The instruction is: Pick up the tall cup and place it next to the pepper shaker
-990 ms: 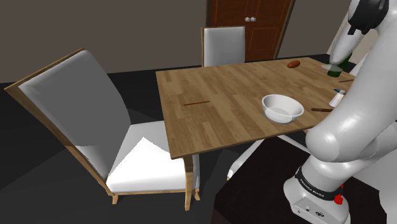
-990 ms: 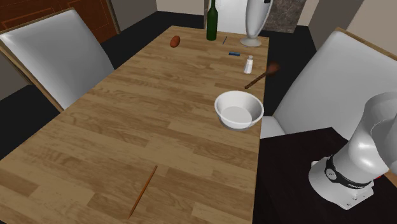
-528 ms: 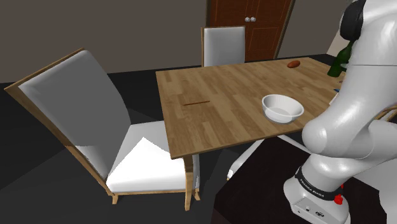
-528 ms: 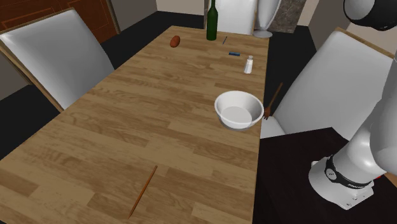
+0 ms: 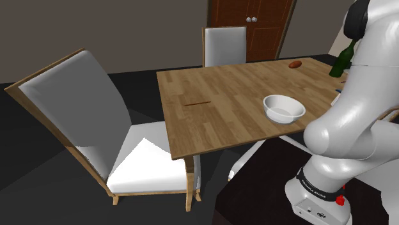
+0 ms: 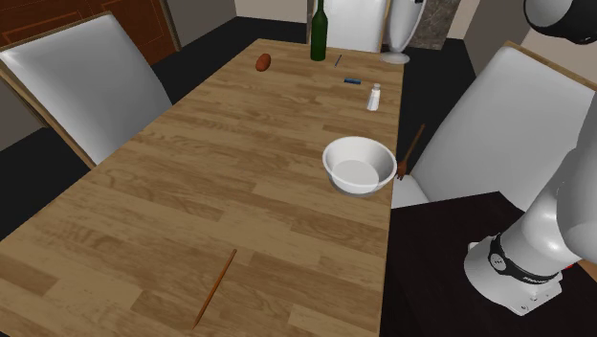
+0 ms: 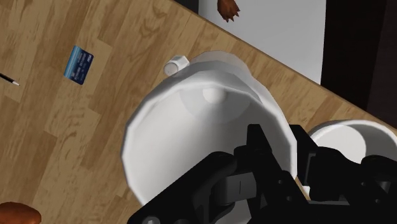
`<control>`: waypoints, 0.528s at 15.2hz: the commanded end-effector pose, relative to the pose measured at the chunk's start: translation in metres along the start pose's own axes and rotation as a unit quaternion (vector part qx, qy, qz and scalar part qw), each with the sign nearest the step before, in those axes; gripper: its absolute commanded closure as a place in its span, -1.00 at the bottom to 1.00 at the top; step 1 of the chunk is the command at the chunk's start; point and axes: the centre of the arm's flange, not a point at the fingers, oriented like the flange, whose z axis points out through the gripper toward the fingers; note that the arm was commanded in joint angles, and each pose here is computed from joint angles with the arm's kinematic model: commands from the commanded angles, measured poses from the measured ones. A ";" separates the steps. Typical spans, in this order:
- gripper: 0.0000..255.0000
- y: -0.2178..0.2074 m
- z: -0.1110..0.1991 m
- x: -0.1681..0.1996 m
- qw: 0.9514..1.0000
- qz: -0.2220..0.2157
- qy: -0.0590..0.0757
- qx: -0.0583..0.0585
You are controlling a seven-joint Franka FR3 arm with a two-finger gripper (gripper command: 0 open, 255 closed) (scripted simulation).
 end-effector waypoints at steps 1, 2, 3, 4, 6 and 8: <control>1.00 0.000 0.011 0.001 1.000 0.000 0.000 -0.001; 1.00 0.000 0.016 0.001 1.000 0.000 0.000 -0.001; 1.00 0.000 0.021 0.001 1.000 0.000 0.000 -0.001; 1.00 0.000 0.027 0.002 1.000 0.000 0.000 -0.001; 1.00 0.000 0.037 0.002 1.000 0.000 0.000 -0.001; 1.00 0.000 0.048 0.003 1.000 0.000 0.000 -0.001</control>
